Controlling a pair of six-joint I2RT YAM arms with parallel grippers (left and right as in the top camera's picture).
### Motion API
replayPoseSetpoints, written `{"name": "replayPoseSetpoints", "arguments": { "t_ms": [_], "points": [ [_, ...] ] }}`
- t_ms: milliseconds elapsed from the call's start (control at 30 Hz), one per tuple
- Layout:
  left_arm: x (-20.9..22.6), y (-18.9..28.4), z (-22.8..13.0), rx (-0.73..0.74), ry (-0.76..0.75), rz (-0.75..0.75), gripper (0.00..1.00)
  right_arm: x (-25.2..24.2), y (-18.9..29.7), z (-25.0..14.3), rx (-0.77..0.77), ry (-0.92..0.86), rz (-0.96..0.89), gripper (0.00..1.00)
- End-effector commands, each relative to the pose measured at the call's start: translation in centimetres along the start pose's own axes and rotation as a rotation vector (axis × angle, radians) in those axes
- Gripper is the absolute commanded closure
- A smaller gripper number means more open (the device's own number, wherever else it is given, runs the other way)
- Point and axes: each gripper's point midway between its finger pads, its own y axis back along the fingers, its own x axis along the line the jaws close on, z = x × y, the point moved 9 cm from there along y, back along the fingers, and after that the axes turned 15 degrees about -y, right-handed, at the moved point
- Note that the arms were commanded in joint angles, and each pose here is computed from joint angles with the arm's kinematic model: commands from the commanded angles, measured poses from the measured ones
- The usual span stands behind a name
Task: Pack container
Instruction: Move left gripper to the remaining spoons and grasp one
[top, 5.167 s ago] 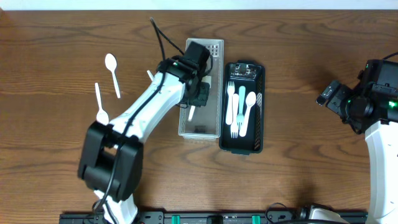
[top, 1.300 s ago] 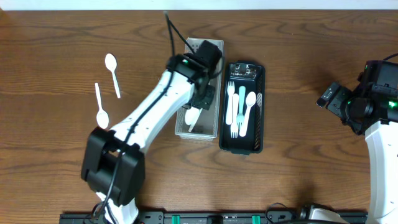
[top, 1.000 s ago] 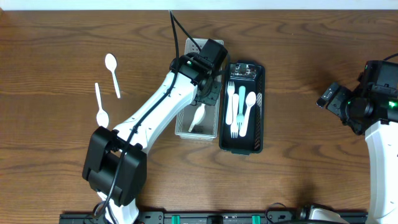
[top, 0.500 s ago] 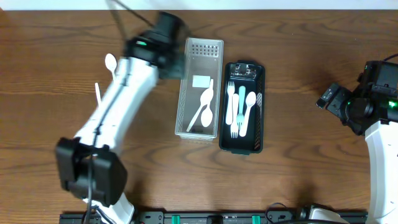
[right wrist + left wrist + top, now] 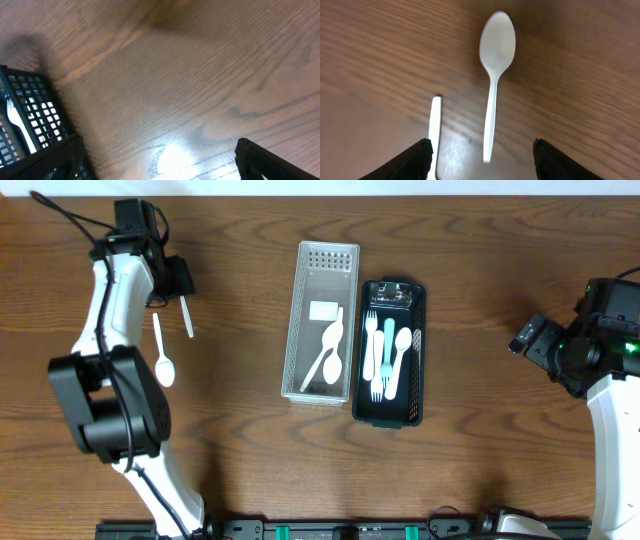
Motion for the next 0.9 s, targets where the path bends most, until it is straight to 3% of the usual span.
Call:
{"name": "replayPoseSetpoints", "arguments": {
  "t_ms": [0, 367, 667, 733, 867],
  "points": [
    [-0.9, -2.0, 0.1, 0.012, -0.127, -0.046, 0.33, -0.4, 0.0, 0.0, 0.003, 0.006, -0.019, 0.01],
    [-1.2, -7.6, -0.5, 0.062, -0.145, -0.053, 0.33, -0.4, 0.0, 0.0, 0.008, 0.006, -0.023, 0.01],
    [-1.3, -8.3, -0.3, 0.047, -0.144, -0.050, 0.34, -0.4, 0.0, 0.0, 0.008, 0.006, -0.023, 0.01],
    [-1.3, -8.3, -0.2, 0.043, -0.144, -0.050, 0.38, -0.4, 0.0, 0.0, 0.008, 0.006, -0.023, 0.01],
    [-1.3, -8.3, -0.2, 0.043, -0.144, -0.050, 0.57, -0.4, 0.0, 0.0, 0.009, 0.006, -0.023, 0.01]
  ]
}}
